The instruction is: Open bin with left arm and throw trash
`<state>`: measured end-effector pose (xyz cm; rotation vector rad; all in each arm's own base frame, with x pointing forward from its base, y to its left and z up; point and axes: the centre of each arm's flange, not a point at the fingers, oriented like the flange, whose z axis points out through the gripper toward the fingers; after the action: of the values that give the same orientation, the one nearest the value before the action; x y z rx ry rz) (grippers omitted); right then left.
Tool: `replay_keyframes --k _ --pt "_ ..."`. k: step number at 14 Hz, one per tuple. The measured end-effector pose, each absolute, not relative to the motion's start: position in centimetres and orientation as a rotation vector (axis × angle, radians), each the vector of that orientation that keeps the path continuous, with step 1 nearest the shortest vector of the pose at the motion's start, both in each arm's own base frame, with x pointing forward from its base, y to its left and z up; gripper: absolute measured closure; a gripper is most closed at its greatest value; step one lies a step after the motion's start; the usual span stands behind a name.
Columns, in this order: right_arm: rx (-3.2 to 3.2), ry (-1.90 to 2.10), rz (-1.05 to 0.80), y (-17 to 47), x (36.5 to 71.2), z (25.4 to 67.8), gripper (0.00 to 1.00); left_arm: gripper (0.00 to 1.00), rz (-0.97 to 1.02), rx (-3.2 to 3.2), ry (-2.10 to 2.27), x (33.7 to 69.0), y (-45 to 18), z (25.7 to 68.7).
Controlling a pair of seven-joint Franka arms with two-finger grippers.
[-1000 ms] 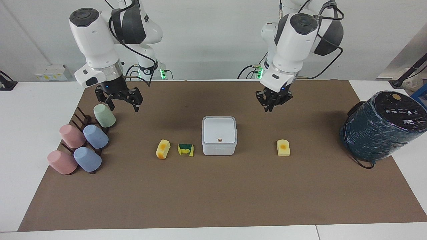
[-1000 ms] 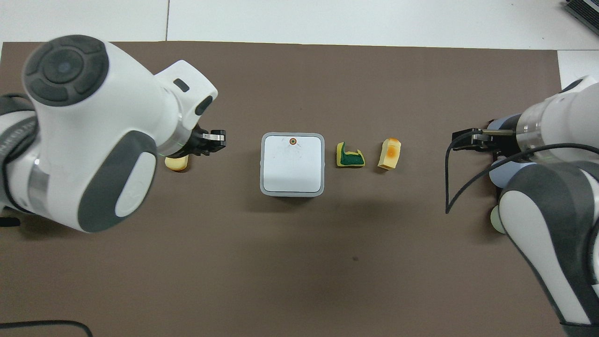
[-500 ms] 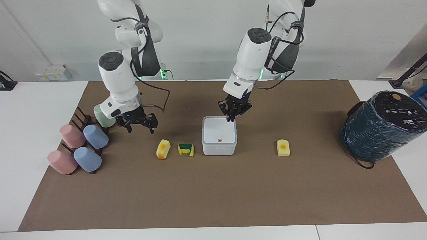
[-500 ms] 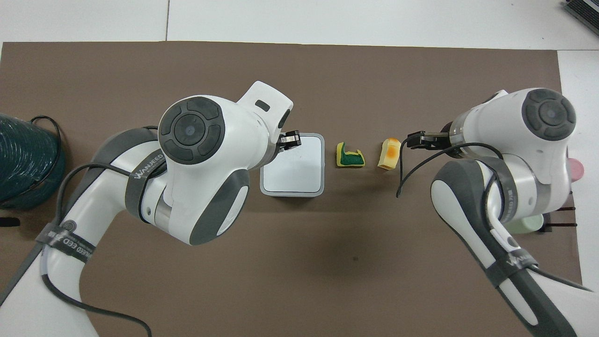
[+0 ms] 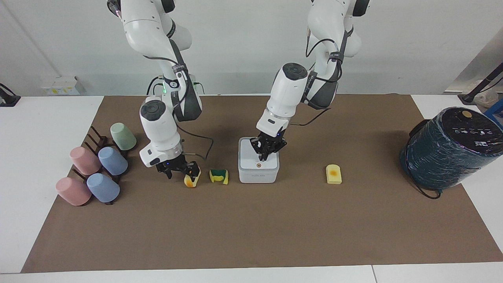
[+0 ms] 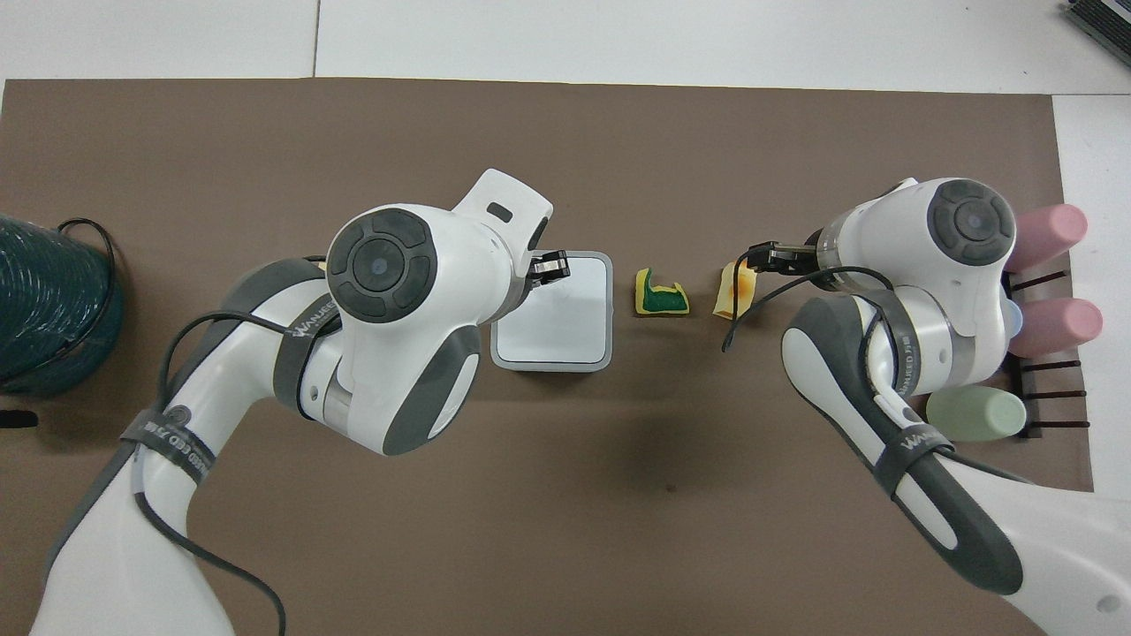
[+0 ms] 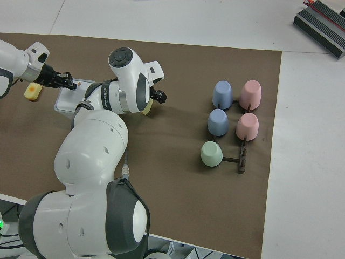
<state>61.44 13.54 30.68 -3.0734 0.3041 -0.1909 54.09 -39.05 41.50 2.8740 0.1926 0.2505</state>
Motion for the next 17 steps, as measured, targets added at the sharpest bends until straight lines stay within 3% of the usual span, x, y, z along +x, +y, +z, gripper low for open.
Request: replay_keyframes --k 4,6,8,11,12,14,17 --pt "-3.082 0.265 -0.157 15.9 60.8 29.0 0.01 0.84 0.246 2.876 0.165 53.4 -40.1 41.4" --pt "-3.083 0.278 -0.153 15.4 60.9 29.0 0.2 0.84 0.216 2.894 0.164 53.5 -40.1 42.1" --pt "-3.085 0.28 -0.149 15.2 60.9 28.9 0.48 0.83 0.12 2.948 0.199 54.6 -38.7 44.6" --pt "-3.086 0.284 -0.151 15.1 60.9 29.7 0.8 0.8 0.037 2.991 0.312 58.6 -31.9 49.5" --pt "-3.083 0.284 -0.165 15.1 61.0 30.6 0.86 0.8 0.034 3.004 0.311 59.9 -29.2 50.0" --pt "-3.069 0.307 -0.207 15.2 61.2 33.0 0.93 0.8 0.041 3.026 0.246 62.2 -23.7 49.7" --pt "-3.02 0.442 -0.264 17.0 61.8 36.8 0.93 0.78 0.051 3.044 0.131 64.2 -17.0 47.2"
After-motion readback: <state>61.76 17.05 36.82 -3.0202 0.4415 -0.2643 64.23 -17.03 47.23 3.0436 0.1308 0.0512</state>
